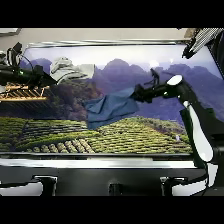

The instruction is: Fold the clothes and pants, and hang the long-sleeved shirts on hangers.

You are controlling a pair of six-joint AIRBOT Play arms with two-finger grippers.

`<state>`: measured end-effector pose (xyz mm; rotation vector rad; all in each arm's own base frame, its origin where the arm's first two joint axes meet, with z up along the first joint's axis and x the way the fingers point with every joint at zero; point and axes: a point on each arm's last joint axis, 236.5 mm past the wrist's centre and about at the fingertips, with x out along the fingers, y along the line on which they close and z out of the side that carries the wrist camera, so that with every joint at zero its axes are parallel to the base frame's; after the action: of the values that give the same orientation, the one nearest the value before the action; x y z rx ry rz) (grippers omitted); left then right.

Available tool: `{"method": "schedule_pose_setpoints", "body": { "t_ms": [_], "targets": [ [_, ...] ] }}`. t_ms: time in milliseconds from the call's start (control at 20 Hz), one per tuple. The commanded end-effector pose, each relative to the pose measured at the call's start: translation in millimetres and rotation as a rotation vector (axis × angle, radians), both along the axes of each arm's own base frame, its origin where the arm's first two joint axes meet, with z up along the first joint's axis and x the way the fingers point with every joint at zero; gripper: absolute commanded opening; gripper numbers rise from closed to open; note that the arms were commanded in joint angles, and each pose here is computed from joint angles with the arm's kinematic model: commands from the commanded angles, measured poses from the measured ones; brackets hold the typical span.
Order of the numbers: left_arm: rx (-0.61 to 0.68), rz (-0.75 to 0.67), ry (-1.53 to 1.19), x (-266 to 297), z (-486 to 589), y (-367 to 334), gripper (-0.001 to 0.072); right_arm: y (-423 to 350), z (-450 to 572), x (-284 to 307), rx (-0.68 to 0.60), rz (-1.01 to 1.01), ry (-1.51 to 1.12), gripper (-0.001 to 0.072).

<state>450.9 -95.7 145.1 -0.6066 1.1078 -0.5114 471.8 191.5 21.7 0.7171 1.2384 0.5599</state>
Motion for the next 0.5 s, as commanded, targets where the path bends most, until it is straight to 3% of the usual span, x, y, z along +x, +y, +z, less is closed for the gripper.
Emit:
{"method": "schedule_pose_setpoints", "body": {
  "t_ms": [0, 450],
  "targets": [
    [0.000, -0.007, 0.008, -2.3, -0.8, -0.1, 0.0015, -29.3, 51.3, 34.0, 0.035, -0.130, -0.043, 0.0028],
    [-0.001, -0.019, 0.024, -6.8, -1.8, -1.3, 0.0015, -179.2, 129.7, 80.9, -0.006, -0.486, -0.150, 0.0027]
  ]
}}
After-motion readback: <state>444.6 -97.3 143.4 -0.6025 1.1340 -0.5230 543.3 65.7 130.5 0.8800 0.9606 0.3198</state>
